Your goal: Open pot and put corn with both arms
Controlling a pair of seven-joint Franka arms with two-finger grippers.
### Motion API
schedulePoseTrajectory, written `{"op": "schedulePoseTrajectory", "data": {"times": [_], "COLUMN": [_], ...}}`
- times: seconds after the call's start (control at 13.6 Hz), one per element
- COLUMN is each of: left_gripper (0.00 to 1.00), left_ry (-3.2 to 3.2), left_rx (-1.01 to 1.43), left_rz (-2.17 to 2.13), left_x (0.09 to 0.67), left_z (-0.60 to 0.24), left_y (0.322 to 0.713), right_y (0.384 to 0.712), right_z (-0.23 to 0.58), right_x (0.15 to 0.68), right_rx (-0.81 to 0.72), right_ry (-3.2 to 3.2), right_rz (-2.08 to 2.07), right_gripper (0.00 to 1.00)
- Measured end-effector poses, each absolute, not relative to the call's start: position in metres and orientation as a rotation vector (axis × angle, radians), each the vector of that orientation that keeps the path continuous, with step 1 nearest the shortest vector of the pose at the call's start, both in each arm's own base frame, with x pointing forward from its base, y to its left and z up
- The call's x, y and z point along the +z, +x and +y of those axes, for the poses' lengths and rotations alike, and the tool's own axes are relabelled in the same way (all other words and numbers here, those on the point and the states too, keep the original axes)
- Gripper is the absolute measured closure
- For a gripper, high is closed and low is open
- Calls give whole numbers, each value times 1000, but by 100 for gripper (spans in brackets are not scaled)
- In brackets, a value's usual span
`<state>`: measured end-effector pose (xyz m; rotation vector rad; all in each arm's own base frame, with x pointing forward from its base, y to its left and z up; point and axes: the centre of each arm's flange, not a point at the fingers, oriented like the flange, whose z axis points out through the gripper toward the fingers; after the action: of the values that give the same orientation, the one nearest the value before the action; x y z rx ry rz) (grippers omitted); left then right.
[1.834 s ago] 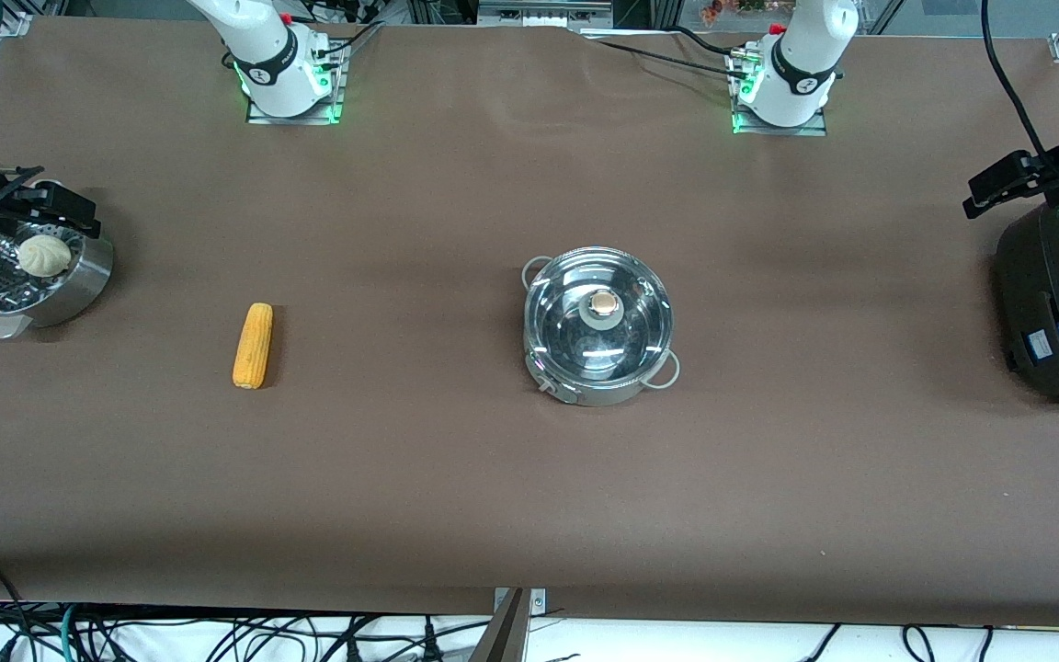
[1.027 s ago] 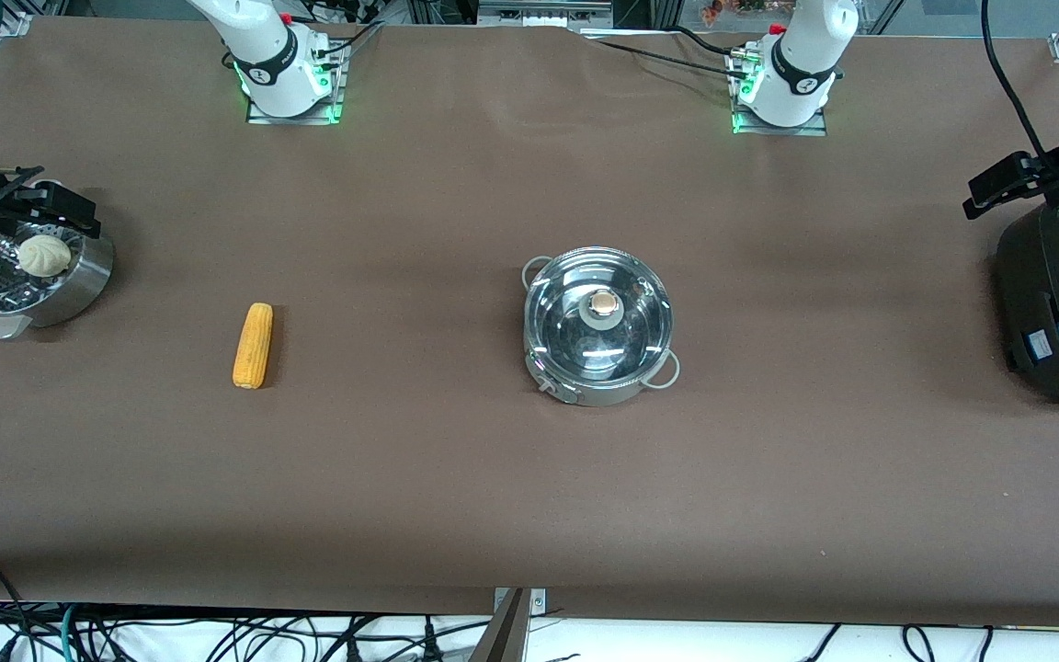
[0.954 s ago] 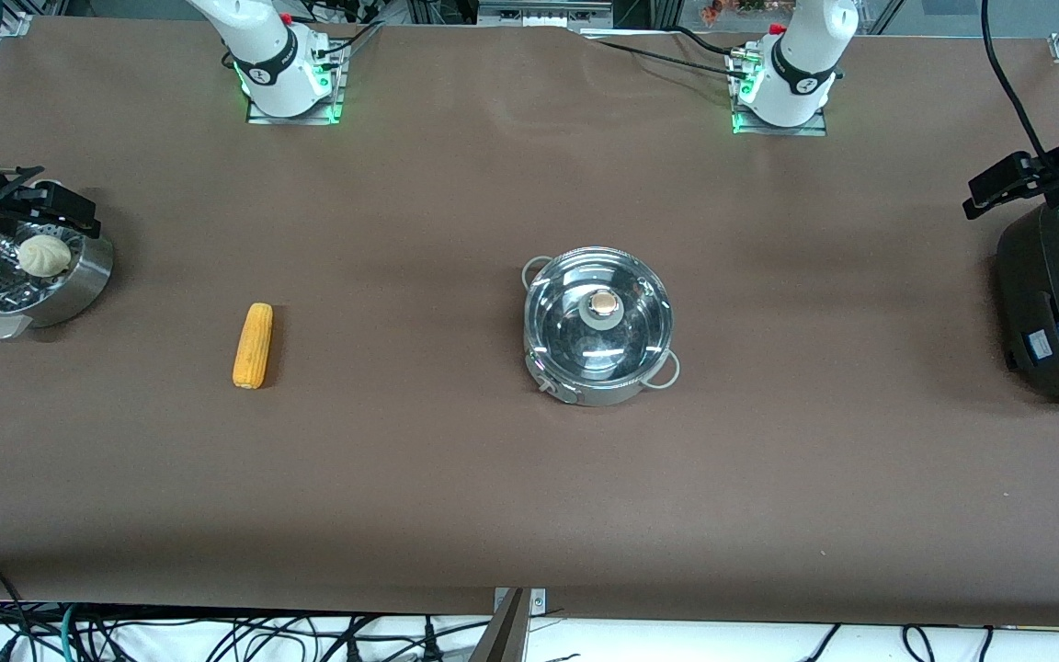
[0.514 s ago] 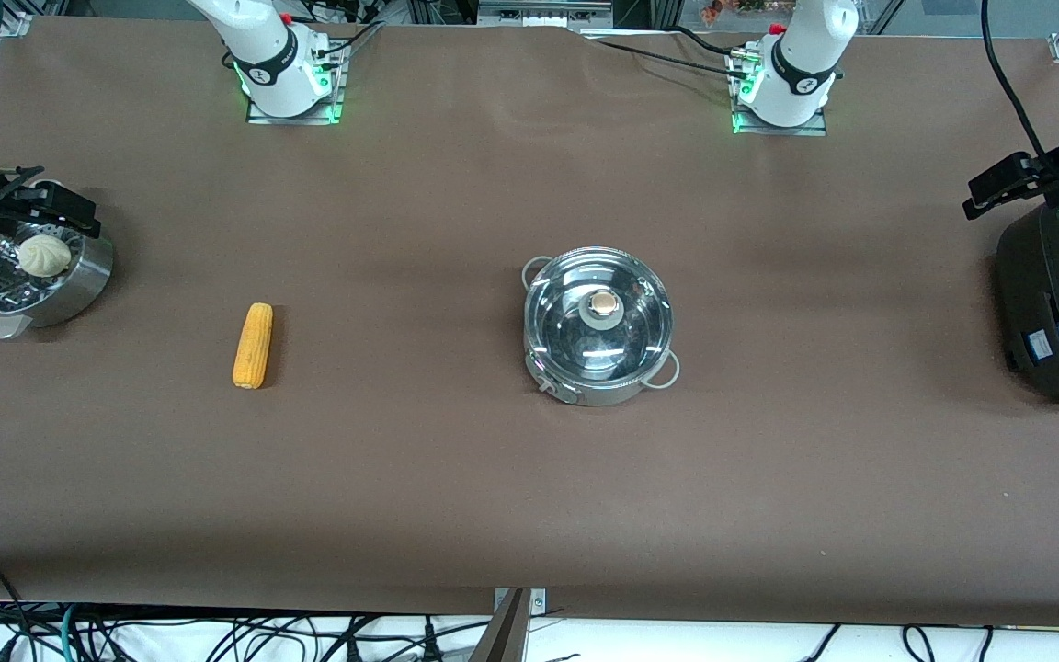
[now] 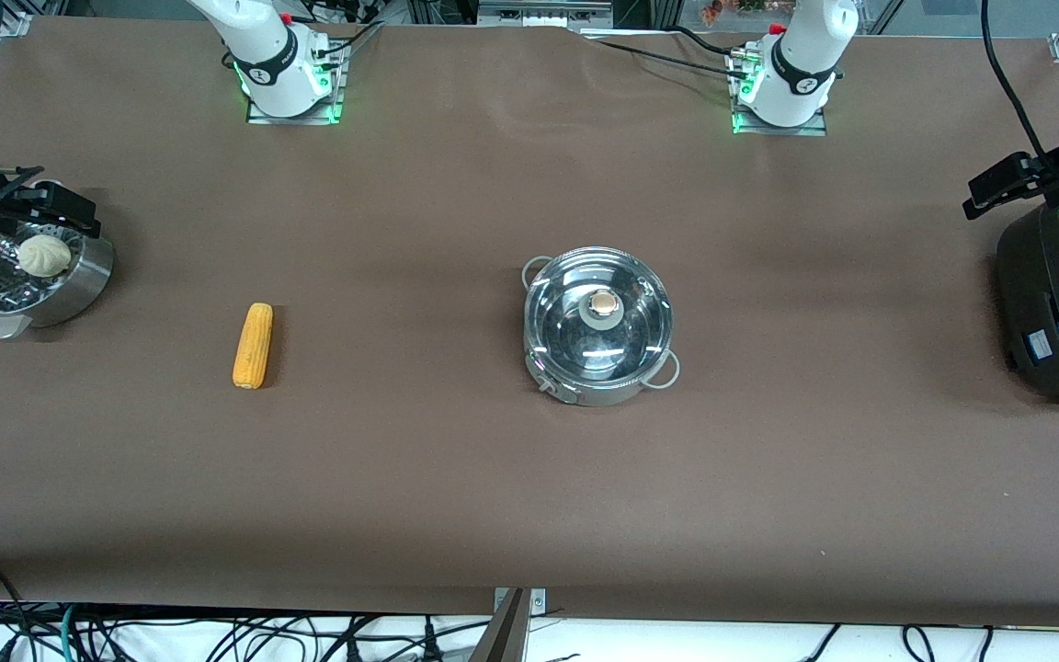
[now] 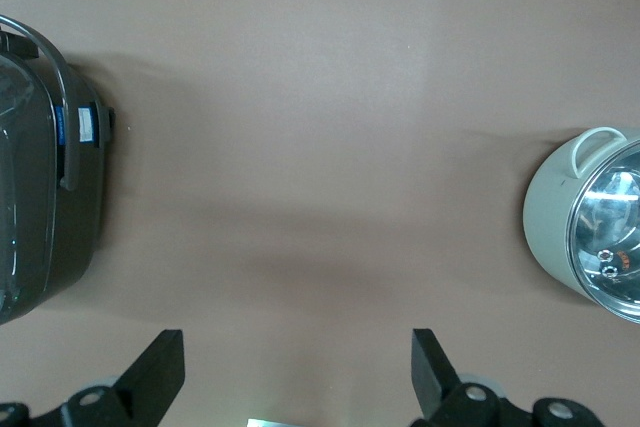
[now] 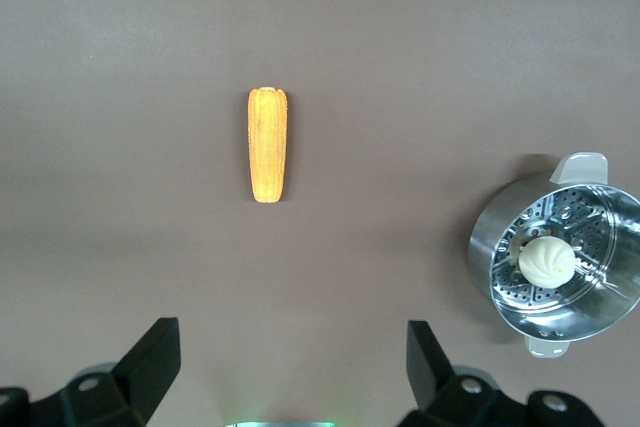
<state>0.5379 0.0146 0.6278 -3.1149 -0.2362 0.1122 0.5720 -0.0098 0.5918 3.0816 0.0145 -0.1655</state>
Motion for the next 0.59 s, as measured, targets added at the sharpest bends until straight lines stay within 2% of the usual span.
{"op": "schedulePoseTrajectory", "data": {"times": [0.59], "left_gripper": [0], "left_ry": [-3115], "left_rx": [112], "left_rz": [-237], "left_x": [628], "left_z": [15], "left_y": [538], "right_y": [572], "right_z": [-12], "right_x": [592], "right_rx": [-165], "right_ry": [3082], "right_rz": [5], "right_gripper": [0]}}
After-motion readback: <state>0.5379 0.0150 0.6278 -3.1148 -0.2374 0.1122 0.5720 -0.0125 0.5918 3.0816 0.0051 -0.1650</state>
